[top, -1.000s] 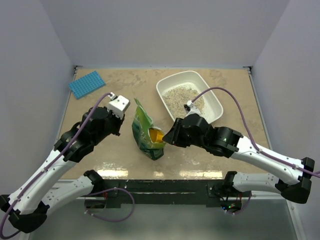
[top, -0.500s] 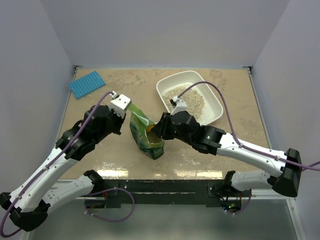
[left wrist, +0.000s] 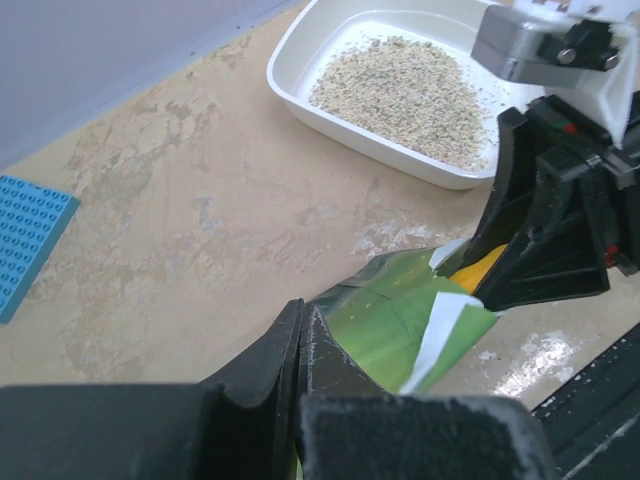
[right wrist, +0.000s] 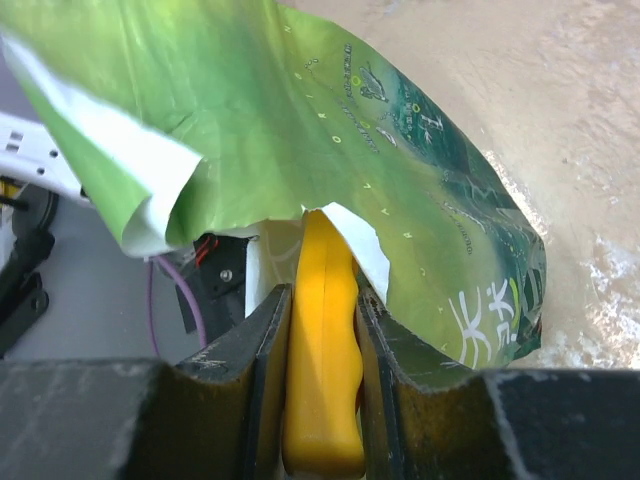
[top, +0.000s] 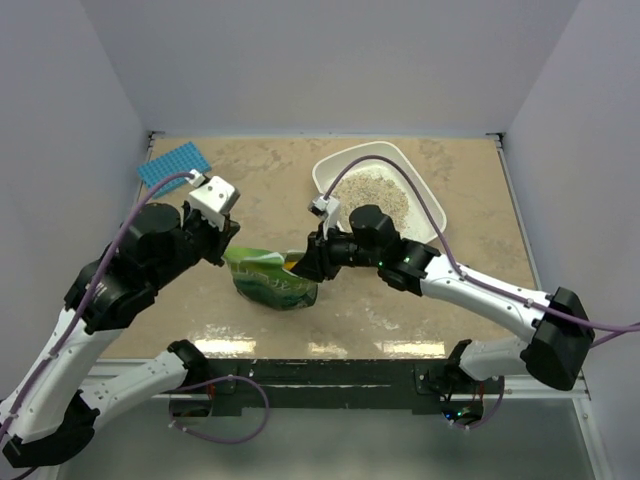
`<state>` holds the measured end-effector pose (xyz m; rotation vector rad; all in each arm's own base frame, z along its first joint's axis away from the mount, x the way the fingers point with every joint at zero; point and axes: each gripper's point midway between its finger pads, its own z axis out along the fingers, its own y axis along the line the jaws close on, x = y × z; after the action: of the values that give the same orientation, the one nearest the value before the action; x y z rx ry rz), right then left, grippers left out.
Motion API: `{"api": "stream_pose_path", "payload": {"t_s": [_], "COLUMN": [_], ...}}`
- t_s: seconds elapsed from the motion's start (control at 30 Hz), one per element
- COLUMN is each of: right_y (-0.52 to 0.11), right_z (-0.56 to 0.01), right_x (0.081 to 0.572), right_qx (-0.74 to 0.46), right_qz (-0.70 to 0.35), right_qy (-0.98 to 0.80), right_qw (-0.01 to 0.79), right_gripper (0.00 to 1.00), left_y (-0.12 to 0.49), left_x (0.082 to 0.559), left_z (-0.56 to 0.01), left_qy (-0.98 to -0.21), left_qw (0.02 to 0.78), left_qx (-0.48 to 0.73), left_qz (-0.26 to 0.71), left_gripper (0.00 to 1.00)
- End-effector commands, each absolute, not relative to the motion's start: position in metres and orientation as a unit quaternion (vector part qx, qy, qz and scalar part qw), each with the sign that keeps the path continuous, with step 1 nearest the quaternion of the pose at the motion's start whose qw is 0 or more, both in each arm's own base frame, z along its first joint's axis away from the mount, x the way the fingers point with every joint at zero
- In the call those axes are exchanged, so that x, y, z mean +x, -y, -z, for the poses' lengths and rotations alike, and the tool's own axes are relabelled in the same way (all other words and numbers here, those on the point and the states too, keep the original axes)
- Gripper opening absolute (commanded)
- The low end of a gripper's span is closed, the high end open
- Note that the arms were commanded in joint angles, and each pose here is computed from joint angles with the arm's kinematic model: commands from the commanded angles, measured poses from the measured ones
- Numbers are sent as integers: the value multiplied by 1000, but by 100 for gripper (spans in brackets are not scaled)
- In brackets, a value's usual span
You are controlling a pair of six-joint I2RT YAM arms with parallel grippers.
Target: Fill the litter box with clean litter
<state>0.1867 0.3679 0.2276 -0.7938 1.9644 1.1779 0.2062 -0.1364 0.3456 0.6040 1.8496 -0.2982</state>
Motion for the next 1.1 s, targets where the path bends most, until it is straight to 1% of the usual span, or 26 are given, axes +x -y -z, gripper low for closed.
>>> {"api": "stream_pose_path", "payload": {"t_s": [0.0,0.03,0.1,0.13,0.27,0.3,0.33,0.37,0.47,0.53,0.63,0.67,0.87,1.07], "right_y": [-370,-365,-355,-350,-330,-326,-321,-318,-311,-309,-306,-306,-308,-308], "right_z": [-276,-271,-272,-266,-263,-266,-260,-259,-261,-260,-260,-260,-261,-255], "right_x": [177,178,185,184,186,184,182,180,173,169,166,165,166,165], "right_qx": [-388,-390,-386,-393,-383,-382,-386,-386,-388,-391,-395,-395,-393,-384], "right_qz": [-500,-490,-478,-466,-449,-447,-440,-439,-443,-445,-447,-447,-451,-452], "right_qy": [-674,-683,-691,-699,-715,-715,-720,-721,-715,-713,-708,-708,-708,-717], "right_qw": [381,376,381,374,375,379,373,372,377,376,378,379,375,366], "right_gripper": [0,0,0,0,0,0,0,0,0,0,0,0,0,0], "left_y": [143,141,141,141,156,164,165,166,166,167,166,165,165,169], "left_x": [186,184,180,178,158,147,139,134,135,143,160,166,190,201], "left_z": [-359,-350,-344,-341,-359,-362,-364,-365,-358,-350,-341,-339,-329,-313], "left_qy": [-772,-782,-778,-777,-728,-708,-694,-681,-681,-688,-702,-706,-704,-709], "left_qw": [537,518,504,500,511,508,510,512,505,499,494,494,494,466], "left_qx": [302,314,348,358,420,442,457,472,484,487,485,483,501,523], "left_qz": [156,148,139,137,182,210,222,225,218,201,168,156,104,82], "left_gripper": [5,12,25,30,39,51,57,67,78,82,90,99,100,100]}}
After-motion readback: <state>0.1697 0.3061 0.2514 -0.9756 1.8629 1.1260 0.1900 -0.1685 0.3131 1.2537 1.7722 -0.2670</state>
